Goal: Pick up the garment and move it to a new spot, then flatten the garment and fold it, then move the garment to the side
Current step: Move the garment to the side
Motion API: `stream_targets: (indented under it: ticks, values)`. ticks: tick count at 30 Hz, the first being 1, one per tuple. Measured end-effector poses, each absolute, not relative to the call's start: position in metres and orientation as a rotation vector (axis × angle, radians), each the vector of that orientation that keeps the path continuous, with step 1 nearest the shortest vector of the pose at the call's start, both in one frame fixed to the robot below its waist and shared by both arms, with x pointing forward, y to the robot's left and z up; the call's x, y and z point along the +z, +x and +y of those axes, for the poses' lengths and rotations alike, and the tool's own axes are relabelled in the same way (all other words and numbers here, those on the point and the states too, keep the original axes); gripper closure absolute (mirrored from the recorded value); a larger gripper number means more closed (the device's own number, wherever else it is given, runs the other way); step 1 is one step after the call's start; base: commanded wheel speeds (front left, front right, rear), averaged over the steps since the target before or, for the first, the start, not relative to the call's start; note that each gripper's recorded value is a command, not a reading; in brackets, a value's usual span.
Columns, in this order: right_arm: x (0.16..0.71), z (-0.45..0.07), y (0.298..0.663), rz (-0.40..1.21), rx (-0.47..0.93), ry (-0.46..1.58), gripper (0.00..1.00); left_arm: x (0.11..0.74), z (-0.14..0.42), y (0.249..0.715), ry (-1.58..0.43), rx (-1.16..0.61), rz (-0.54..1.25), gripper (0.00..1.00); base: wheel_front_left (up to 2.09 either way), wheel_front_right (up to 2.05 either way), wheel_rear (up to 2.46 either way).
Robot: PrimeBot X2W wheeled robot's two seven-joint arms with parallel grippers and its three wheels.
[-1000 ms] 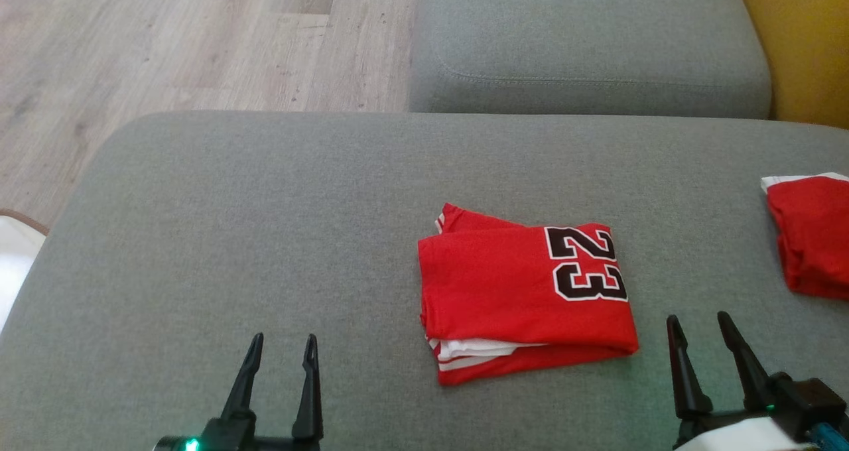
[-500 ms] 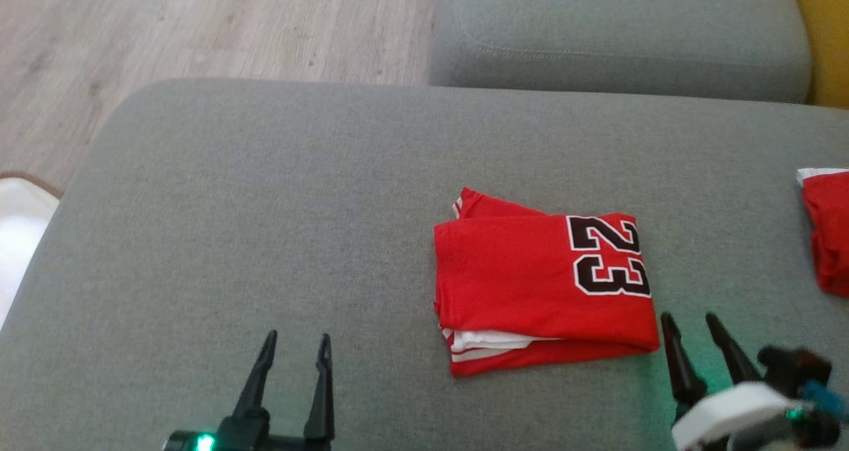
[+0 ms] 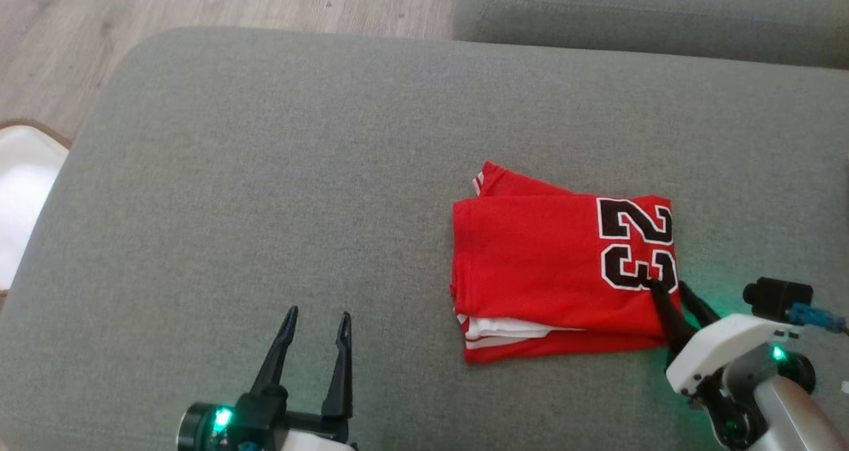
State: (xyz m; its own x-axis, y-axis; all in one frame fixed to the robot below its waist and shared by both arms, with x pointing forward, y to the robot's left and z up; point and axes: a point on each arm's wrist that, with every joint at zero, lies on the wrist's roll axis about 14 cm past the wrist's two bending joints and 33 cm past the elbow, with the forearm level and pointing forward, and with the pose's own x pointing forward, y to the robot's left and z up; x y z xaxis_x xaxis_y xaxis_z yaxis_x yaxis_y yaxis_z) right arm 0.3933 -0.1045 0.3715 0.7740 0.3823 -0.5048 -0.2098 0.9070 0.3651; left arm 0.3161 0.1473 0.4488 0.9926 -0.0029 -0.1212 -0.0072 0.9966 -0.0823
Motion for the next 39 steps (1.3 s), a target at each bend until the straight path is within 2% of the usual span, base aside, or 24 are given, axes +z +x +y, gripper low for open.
stream_targets:
  ticks: [1,4,9,20,31,32,35,39]
  values:
    - [0.369,-0.102,0.393,0.616,0.328,0.312,1.00,0.447,0.146,0.316,-0.087,0.000,0.127,0.00,0.00,0.00,0.00]
    - [0.370,-0.100,0.399,0.614,0.335,0.333,1.00,0.446,0.144,0.320,-0.095,0.000,0.133,0.00,0.00,0.00,0.00]
    - [0.390,-0.128,0.427,0.518,0.300,0.291,1.00,0.458,0.138,0.339,-0.142,-0.016,0.097,0.00,0.00,0.00,0.00]
    - [0.459,-0.237,0.491,0.297,0.120,0.139,1.00,0.459,0.096,0.381,-0.208,-0.181,0.088,0.00,0.00,0.00,0.00]
    - [0.499,-0.369,0.482,0.230,-0.160,-0.010,0.98,0.447,0.059,0.413,-0.249,-0.310,0.099,0.00,0.00,0.00,0.00]
    - [0.501,-0.383,0.478,0.229,-0.200,-0.033,0.00,0.442,0.055,0.414,-0.248,-0.320,0.111,0.00,0.00,0.00,0.00]
    - [0.503,-0.387,0.478,0.202,-0.223,-0.044,0.00,0.437,0.054,0.416,-0.247,-0.329,0.123,0.00,0.00,0.00,0.00]
    - [0.502,-0.359,0.480,0.126,-0.183,-0.023,0.00,0.436,0.058,0.417,-0.242,-0.322,0.122,0.00,0.00,0.00,0.00]
